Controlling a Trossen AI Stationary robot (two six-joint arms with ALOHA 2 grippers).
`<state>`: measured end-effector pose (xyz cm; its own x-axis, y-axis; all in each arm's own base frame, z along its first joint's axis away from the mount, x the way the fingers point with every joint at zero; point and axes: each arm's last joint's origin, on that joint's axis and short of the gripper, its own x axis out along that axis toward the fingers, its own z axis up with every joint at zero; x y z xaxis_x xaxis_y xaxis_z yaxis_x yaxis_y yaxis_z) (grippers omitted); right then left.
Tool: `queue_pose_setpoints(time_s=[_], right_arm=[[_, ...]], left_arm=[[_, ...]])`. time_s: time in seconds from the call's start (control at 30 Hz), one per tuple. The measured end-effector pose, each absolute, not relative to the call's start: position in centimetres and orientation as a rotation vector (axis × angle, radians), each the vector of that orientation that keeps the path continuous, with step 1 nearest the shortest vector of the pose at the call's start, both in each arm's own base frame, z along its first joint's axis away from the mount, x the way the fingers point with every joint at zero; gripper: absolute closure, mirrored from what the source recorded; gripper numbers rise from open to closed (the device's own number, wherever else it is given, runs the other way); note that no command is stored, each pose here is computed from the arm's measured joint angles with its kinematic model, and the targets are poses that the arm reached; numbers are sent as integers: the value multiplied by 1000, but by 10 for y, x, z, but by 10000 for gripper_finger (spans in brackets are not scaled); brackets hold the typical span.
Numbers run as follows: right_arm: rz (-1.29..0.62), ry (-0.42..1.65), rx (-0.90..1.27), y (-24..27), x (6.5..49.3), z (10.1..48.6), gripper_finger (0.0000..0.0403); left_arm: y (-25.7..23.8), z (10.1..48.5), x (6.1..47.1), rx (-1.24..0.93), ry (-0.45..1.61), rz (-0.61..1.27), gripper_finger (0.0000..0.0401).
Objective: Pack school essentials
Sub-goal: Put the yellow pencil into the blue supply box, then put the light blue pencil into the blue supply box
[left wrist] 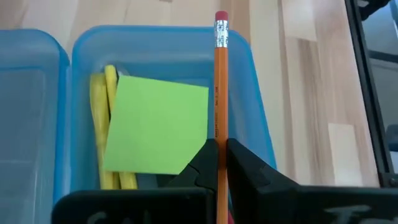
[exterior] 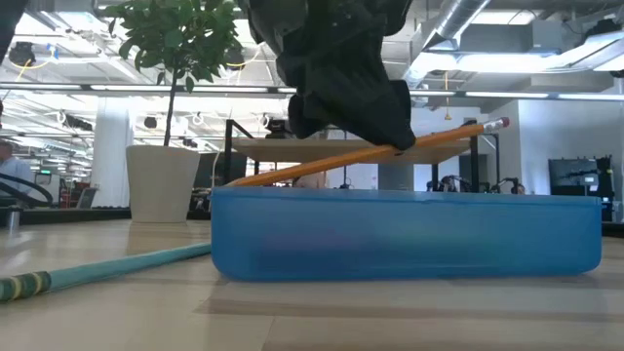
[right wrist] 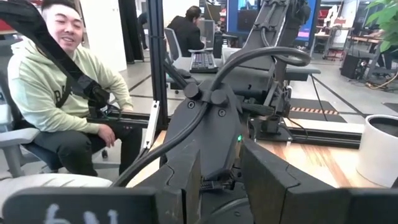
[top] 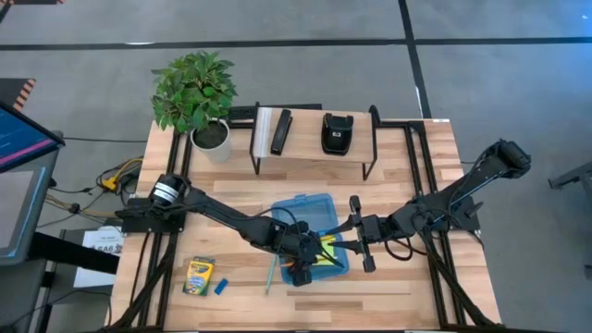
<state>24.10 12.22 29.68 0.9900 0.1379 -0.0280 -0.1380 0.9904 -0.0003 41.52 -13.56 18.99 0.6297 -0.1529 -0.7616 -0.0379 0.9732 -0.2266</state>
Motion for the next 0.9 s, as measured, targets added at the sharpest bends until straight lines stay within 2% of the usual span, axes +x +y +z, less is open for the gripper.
queue_pose_setpoints(time_s=[0.2,0.63,0.77,0.9], right_arm=[[138,32,4,122,241,296,268],[138,32,12,122,241,297,269],[138,33,14,122,241,296,269],[138,33,14,122,241,296,269]], left_arm=[[-135,192,418,-244,851,-63,388],[-137,196,416,-257,864,-93,265],[-147,214,404,-244,857,-136,253],[-171,233,379,-127,852,-87,254]])
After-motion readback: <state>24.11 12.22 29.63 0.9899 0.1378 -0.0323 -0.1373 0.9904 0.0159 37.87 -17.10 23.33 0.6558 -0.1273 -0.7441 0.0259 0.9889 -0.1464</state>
